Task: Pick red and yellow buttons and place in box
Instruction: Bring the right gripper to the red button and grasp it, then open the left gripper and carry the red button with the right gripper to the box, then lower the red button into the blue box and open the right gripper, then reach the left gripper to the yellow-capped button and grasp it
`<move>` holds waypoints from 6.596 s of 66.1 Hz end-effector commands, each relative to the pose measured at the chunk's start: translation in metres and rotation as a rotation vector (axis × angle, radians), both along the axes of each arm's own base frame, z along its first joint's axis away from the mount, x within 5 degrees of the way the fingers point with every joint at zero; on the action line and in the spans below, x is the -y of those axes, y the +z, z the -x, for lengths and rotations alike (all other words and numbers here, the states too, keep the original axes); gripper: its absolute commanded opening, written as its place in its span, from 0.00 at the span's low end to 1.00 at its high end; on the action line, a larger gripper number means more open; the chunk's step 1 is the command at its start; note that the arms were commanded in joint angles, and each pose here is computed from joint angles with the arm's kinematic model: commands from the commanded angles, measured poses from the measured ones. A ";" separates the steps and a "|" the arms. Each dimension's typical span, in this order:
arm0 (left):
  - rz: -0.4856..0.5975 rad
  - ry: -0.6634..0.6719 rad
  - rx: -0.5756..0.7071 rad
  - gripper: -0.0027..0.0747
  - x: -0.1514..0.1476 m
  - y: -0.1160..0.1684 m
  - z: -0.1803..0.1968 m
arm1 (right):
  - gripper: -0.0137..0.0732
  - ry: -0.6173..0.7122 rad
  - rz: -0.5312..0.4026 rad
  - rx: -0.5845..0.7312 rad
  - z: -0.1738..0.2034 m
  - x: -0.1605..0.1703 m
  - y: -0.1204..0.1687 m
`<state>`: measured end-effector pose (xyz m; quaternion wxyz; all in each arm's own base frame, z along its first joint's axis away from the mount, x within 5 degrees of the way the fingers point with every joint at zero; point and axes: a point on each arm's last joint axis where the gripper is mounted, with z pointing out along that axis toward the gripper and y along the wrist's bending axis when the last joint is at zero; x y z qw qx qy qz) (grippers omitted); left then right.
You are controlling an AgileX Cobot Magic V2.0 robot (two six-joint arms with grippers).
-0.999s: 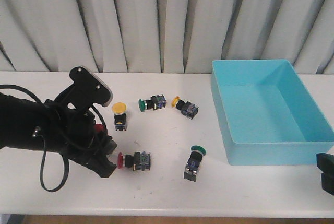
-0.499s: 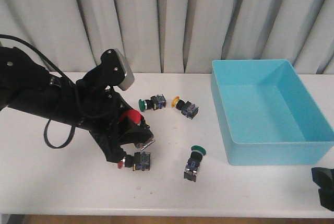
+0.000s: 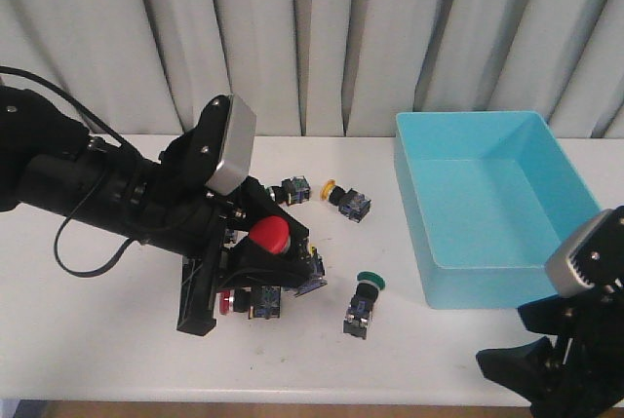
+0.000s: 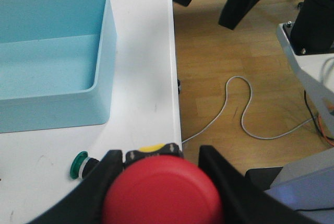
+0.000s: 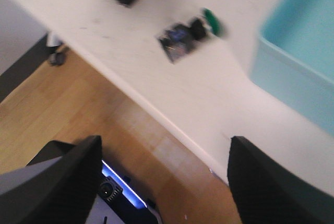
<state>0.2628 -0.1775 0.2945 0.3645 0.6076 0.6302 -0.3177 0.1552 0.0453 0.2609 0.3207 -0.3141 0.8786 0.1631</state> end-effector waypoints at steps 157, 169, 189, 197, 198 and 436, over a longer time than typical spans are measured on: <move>0.100 -0.018 0.025 0.29 0.003 0.026 0.006 | 0.39 0.849 -0.173 0.385 -0.103 -0.136 0.011; 0.101 -0.017 0.023 0.41 0.003 0.026 0.006 | 0.39 0.848 -0.172 0.385 -0.103 -0.136 0.011; 0.100 -0.011 0.026 0.83 0.003 0.026 0.006 | 0.39 0.846 -0.170 0.386 -0.104 -0.136 0.011; 0.099 -0.012 0.026 0.88 0.003 0.026 0.006 | 0.39 0.841 -0.164 0.389 -0.104 -0.136 0.011; 0.099 -0.012 0.026 0.88 0.003 0.026 0.006 | 0.39 0.839 -0.161 0.390 -0.105 -0.136 0.011; 0.026 0.076 0.114 0.78 -0.001 0.021 -0.005 | 0.54 -0.463 0.083 0.099 -0.068 0.008 0.058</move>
